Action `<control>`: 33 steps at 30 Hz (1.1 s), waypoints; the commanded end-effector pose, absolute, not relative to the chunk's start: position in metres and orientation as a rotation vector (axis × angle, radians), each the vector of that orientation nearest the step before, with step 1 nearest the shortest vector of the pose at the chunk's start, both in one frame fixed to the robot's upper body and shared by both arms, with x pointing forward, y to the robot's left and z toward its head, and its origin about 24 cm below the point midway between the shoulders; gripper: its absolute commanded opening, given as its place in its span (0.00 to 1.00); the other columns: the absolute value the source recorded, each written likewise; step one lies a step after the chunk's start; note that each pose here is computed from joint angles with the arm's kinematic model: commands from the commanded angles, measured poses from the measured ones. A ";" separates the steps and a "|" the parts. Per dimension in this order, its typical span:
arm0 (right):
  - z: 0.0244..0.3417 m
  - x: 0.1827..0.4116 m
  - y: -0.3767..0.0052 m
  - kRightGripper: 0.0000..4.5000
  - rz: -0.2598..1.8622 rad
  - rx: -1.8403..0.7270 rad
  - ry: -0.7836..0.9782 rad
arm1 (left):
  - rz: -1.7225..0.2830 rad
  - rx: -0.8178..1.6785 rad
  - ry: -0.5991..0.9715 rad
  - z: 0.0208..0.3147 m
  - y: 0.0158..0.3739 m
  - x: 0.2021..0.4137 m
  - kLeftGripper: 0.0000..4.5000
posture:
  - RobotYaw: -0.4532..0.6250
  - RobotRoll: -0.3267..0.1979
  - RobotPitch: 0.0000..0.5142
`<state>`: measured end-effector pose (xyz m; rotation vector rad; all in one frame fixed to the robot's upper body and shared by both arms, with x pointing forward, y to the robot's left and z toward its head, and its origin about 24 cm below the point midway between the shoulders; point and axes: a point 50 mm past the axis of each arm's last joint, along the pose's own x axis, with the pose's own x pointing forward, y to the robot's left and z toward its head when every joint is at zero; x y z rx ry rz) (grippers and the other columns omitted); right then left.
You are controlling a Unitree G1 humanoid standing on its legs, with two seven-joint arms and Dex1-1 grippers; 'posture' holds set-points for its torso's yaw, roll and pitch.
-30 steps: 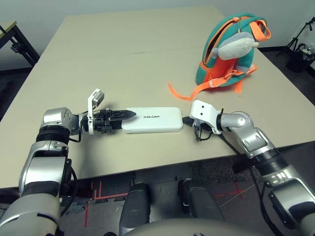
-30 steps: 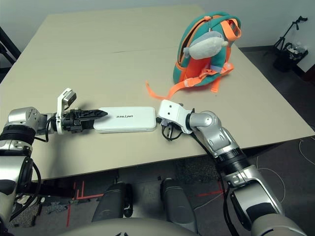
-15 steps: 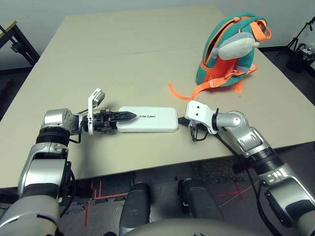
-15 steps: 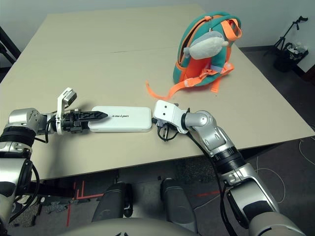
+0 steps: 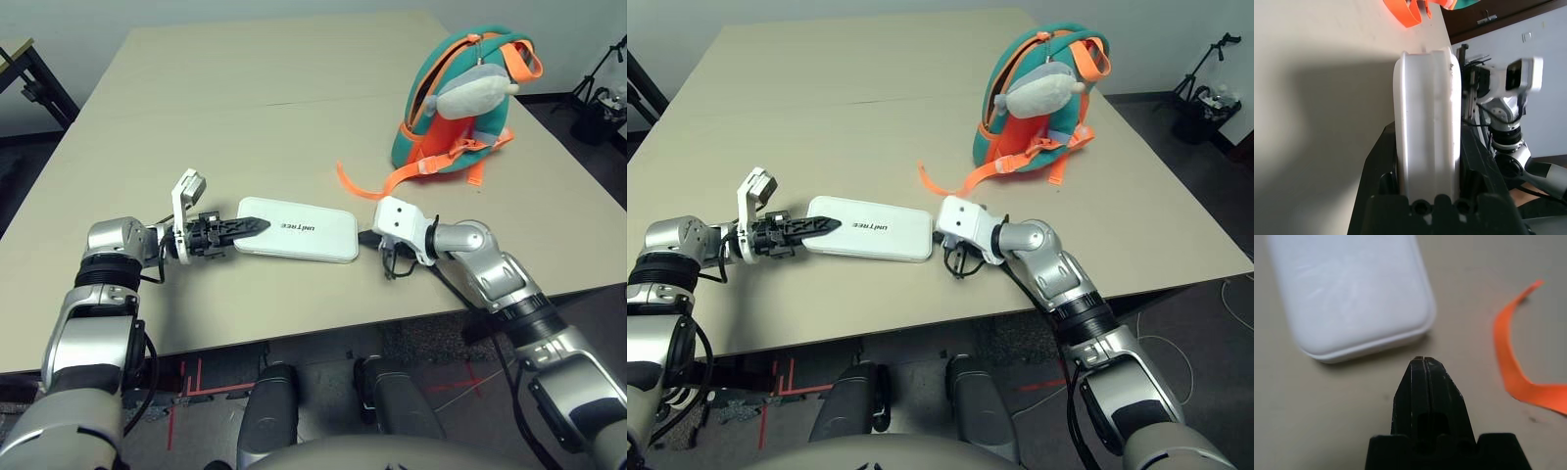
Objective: Put the pencil case into the backpack and zip it.
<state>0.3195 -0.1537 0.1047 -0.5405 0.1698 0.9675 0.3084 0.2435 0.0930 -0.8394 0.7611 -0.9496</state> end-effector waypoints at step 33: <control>0.166 0.375 -0.297 1.00 0.221 -0.061 0.027 | -0.841 -0.749 0.358 0.135 0.263 0.296 0.30 | 0.39 0.62 0.13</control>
